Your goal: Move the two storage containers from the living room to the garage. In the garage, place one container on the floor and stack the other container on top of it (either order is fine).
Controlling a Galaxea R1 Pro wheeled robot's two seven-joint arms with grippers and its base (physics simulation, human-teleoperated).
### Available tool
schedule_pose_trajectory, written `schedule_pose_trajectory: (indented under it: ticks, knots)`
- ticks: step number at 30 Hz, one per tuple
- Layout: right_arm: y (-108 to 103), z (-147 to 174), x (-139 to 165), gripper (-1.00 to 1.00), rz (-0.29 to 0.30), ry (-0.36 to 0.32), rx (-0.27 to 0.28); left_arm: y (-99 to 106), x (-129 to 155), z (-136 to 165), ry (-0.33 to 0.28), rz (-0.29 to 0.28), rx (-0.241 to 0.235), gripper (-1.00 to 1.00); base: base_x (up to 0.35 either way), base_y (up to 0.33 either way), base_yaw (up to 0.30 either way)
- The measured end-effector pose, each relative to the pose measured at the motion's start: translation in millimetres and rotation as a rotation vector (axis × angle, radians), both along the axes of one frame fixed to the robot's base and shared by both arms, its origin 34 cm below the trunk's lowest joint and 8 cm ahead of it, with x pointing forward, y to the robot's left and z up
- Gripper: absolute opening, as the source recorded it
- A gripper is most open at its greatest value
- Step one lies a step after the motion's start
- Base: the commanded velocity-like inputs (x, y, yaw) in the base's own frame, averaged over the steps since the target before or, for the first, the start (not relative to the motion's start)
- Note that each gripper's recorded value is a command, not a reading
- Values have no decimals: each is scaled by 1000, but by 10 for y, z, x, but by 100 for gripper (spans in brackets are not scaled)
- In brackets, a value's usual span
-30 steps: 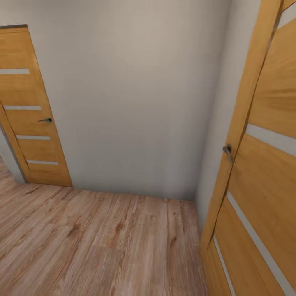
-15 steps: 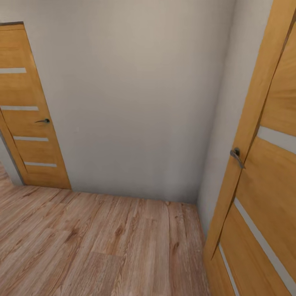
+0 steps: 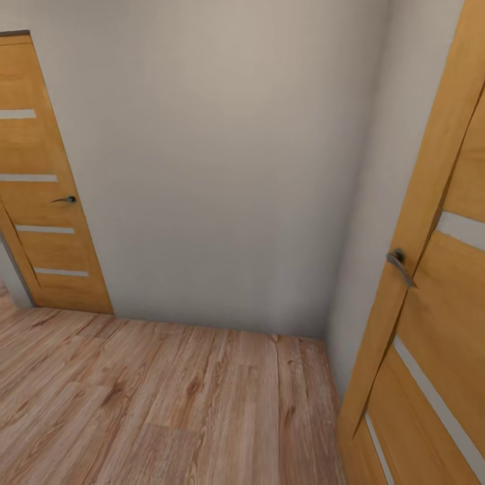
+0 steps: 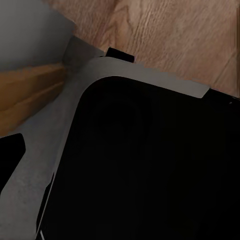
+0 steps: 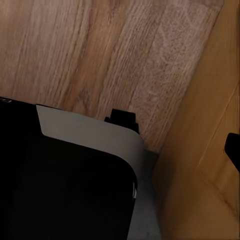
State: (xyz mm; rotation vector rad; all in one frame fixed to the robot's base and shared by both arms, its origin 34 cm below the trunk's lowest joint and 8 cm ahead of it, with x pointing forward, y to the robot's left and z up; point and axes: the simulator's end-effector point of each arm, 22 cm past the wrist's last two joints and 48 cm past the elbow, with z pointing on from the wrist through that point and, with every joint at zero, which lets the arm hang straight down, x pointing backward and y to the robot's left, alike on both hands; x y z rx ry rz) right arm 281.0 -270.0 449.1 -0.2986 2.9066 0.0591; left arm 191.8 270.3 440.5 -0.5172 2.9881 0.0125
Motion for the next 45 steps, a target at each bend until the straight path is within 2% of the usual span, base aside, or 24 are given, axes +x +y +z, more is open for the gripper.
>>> schedule_pose_trajectory:
  ticks: [45]
  knots:
    - [-33, 2, 12, 100, -9, -6, -11, 21, -22, -2, 10, 3, 0, 100, 320, 0, 0]
